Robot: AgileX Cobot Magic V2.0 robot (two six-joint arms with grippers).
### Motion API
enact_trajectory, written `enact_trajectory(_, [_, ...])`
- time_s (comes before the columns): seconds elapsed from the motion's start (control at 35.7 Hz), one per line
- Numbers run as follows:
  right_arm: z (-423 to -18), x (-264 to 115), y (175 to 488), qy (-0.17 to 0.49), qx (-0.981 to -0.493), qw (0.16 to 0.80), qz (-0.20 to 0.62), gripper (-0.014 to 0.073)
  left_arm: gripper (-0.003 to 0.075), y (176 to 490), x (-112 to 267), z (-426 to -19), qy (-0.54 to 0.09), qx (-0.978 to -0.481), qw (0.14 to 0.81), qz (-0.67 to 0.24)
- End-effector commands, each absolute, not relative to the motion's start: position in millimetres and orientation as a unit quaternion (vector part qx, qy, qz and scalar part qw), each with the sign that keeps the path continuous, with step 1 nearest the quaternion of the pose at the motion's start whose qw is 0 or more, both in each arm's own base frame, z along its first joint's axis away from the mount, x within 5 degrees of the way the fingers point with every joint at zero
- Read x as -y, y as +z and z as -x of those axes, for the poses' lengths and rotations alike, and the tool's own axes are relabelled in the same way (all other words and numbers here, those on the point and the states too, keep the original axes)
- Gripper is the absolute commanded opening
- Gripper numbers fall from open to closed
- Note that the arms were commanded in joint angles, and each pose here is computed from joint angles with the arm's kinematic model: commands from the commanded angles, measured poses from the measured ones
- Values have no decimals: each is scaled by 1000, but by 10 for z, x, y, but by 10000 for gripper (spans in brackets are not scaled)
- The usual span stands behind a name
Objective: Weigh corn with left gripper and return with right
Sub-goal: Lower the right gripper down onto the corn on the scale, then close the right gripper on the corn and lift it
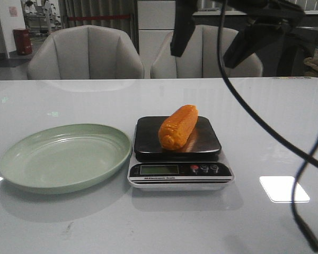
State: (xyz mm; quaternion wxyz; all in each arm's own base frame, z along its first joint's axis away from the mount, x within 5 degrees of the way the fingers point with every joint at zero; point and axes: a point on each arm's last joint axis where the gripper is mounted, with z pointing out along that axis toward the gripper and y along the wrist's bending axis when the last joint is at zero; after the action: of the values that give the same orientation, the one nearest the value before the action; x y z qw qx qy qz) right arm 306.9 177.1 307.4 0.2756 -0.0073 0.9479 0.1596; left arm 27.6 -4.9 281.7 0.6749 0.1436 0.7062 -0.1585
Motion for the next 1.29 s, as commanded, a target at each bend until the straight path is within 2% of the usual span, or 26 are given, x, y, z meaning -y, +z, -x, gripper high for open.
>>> enact_trajectory(0.0, [-3193, -1883, 3243, 148, -944, 294, -23, 605, 114, 2952, 53, -261, -168, -674, 705, -143])
enact_trajectory(0.22, [-3456, -2149, 2980, 138, -955, 239, -109, 605, 114, 2952, 53, -261, -168, -674, 705, -143])
enact_trajectory(0.59, [-3641, -2329, 2571, 110, -966, 193, -133, 602, 114, 2952, 53, -261, -168, -674, 705, -143])
enact_trajectory(0.67, [-3653, -2336, 2504, 103, -968, 185, -133, 552, 114, 2952, 53, -261, -168, -674, 705, -143])
enact_trajectory(0.84, [-3668, -2358, 2463, 106, -968, 184, -133, 269, 114, 2952, 53, -261, -168, -674, 705, -143])
enact_trajectory(0.92, [-3672, -2362, 2493, 107, -968, 184, -134, 189, 114, 2952, 53, -261, -168, -674, 705, -143])
enact_trajectory(1.09, [-3641, -2472, 2690, 123, -968, 183, -117, 181, 114, 2952, 53, -261, -168, -674, 705, -143])
enact_trajectory(1.26, [-3508, -2764, 2896, 156, -964, 204, -68, 181, 114, 2952, 53, -261, -168, -674, 705, -143])
